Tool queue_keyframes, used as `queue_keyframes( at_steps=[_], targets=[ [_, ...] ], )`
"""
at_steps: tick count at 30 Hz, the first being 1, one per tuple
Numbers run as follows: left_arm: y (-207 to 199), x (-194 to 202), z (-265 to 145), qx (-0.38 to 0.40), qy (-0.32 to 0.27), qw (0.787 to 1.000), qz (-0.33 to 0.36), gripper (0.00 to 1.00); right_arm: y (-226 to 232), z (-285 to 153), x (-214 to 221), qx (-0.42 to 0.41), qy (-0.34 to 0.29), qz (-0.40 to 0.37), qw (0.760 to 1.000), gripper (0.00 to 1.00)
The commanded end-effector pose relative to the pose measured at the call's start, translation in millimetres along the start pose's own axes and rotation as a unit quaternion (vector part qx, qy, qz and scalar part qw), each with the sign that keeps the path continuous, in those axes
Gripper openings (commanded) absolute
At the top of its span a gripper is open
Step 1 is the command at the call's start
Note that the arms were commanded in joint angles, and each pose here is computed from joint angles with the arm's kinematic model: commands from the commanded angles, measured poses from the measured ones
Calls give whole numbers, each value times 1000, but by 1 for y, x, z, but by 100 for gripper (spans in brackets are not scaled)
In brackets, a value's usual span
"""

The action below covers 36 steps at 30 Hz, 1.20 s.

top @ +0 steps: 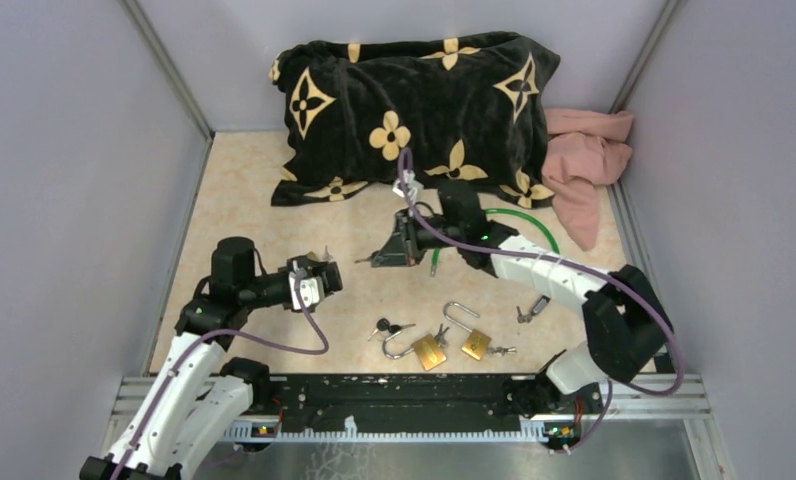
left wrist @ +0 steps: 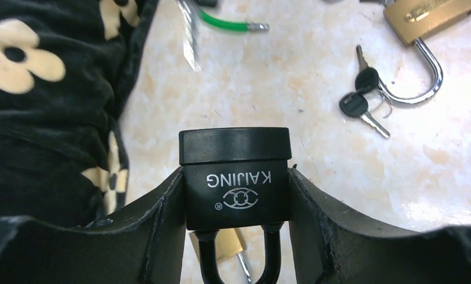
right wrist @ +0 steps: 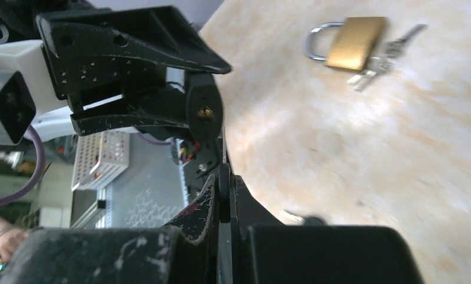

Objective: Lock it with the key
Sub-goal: Lock the lock, then place the lock at the center of the board.

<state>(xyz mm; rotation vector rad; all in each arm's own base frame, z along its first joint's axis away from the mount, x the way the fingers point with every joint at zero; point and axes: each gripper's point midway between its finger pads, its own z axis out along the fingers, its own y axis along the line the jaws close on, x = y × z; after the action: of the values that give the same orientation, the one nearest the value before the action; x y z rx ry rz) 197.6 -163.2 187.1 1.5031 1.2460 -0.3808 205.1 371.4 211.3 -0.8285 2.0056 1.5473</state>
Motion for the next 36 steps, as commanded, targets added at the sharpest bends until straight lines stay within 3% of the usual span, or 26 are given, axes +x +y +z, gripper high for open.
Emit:
queue_keyframes(
  at_steps=[1,4,7,10,14,15,17,20,31,32,36],
  targets=[
    [-3,13,-1,11,28,999,18,0,-3,-46,-29,36,-67,-50,996,0],
    [2,26,3,-10,50,998,-22,0,-14,-65,-24,66,-77,-42,994,0],
    [14,34,9,-42,66,988,-135,0,-28,-72,-20,102,-82,-30,991,0],
    [-1,19,18,7,31,978,-206,0,-36,-68,-15,103,-86,-13,991,0],
    [-37,24,38,119,24,979,-161,0,-53,-61,-4,118,-70,10,991,0],
    [-49,32,39,142,37,977,-152,0,-58,-59,1,122,-61,18,991,0],
    [-75,64,37,196,67,976,-63,0,-66,-55,13,125,-45,32,991,0],
    [-93,107,26,221,137,966,-2,0,-71,-41,23,115,-27,42,992,0],
    [-123,165,-26,276,267,923,2,0,-59,81,75,10,123,67,990,0],
    [-124,169,-27,271,274,923,4,1,-60,87,80,4,133,74,988,0],
    [-123,176,-26,247,285,926,11,40,-72,99,96,8,152,101,983,0]
  ],
)
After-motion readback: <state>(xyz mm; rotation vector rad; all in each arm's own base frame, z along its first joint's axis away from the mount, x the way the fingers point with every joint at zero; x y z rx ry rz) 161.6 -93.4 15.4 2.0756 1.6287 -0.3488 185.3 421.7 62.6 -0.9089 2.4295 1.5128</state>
